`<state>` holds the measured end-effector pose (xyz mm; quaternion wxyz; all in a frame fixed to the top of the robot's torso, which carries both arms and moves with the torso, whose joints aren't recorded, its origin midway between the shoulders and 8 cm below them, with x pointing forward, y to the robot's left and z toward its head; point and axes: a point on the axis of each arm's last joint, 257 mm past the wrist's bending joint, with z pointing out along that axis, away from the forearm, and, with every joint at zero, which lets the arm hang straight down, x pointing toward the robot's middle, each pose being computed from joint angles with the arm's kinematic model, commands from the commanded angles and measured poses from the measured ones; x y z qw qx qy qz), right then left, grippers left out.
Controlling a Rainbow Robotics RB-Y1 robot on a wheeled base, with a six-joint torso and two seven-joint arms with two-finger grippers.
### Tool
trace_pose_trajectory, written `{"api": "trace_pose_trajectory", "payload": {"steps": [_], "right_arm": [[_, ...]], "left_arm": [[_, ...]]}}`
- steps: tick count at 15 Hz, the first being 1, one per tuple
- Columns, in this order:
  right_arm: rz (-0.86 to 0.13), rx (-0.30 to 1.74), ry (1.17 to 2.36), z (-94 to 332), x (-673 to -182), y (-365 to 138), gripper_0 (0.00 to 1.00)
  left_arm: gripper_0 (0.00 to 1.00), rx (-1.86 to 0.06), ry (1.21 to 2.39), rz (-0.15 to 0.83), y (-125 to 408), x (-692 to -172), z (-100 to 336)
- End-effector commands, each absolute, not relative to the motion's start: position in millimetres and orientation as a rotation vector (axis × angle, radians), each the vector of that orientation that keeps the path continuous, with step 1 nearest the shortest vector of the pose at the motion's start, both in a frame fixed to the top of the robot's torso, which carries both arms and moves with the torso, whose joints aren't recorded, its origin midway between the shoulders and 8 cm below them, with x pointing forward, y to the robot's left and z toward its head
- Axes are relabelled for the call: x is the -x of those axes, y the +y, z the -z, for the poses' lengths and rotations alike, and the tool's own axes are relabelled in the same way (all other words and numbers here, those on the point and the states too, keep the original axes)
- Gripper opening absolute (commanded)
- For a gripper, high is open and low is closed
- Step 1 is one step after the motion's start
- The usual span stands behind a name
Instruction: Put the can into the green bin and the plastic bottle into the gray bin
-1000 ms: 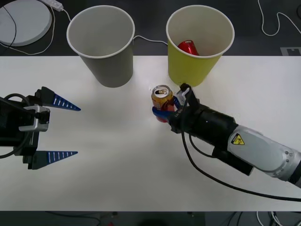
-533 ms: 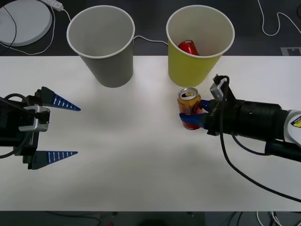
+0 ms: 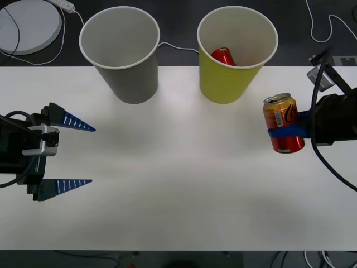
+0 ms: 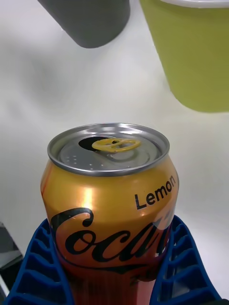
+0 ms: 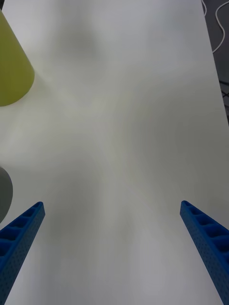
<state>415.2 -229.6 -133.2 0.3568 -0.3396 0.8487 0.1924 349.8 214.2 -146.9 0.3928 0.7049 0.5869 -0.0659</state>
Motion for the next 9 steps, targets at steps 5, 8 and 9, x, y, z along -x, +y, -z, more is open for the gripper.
{"api": "trace_pose_trajectory", "payload": {"steps": [5, 8, 9], "right_arm": [[-0.41, 0.735, 2.285, 76.4, -400.0, -294.2, 0.0], [-0.368, 0.704, 2.293, 55.6, -408.9, -314.9, 0.0], [-0.352, 0.698, 2.293, 48.2, -412.8, -320.2, 0.0]], "left_arm": [[1.0, -1.789, 1.49, 0.167, 214.1, -349.8, 146.9], [1.0, -1.789, 1.49, 0.167, 214.1, -349.8, 146.9], [1.0, -1.789, 1.49, 0.167, 214.1, -349.8, 146.9]]}}
